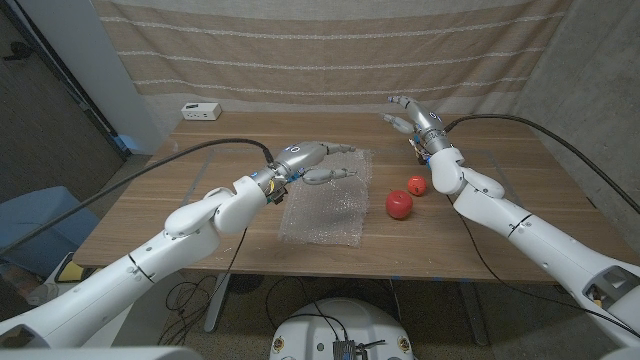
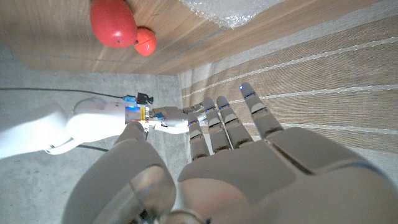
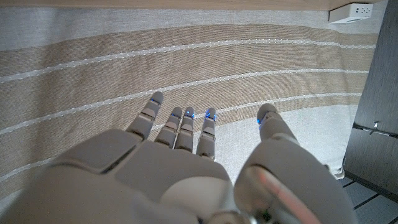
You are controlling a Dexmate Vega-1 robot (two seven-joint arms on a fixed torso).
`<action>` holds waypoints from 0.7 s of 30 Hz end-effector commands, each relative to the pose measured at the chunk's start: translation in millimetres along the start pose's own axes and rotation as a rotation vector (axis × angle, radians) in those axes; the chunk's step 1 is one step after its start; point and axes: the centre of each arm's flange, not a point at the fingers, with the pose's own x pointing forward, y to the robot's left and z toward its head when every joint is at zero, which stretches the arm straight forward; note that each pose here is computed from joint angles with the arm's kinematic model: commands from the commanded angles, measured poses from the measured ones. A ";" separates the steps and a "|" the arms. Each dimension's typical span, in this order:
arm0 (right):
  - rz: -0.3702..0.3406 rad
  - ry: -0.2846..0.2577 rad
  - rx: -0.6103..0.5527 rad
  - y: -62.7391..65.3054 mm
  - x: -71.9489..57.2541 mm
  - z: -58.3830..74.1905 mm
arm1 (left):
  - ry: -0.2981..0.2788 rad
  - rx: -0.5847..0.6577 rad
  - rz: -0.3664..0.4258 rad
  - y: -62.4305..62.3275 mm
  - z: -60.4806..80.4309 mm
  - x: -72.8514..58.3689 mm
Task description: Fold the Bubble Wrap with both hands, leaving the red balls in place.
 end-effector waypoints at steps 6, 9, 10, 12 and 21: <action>0.045 -0.052 0.342 -0.3 11.9 -10.4 | 0.177 -0.476 0.288 24.9 -67.3 -10.6; 0.051 -0.058 0.414 1.3 12.6 -13.3 | 0.200 -0.583 0.324 25.4 -81.7 -13.4; 0.053 -0.059 0.439 1.8 12.7 -14.4 | 0.207 -0.616 0.329 25.6 -86.8 -14.3; 0.052 -0.062 0.492 3.0 12.5 -16.5 | 0.221 -0.673 0.350 27.0 -95.7 -17.3; -0.005 -0.042 0.683 3.4 4.3 -31.5 | 0.223 -0.885 0.398 23.6 -140.0 -23.2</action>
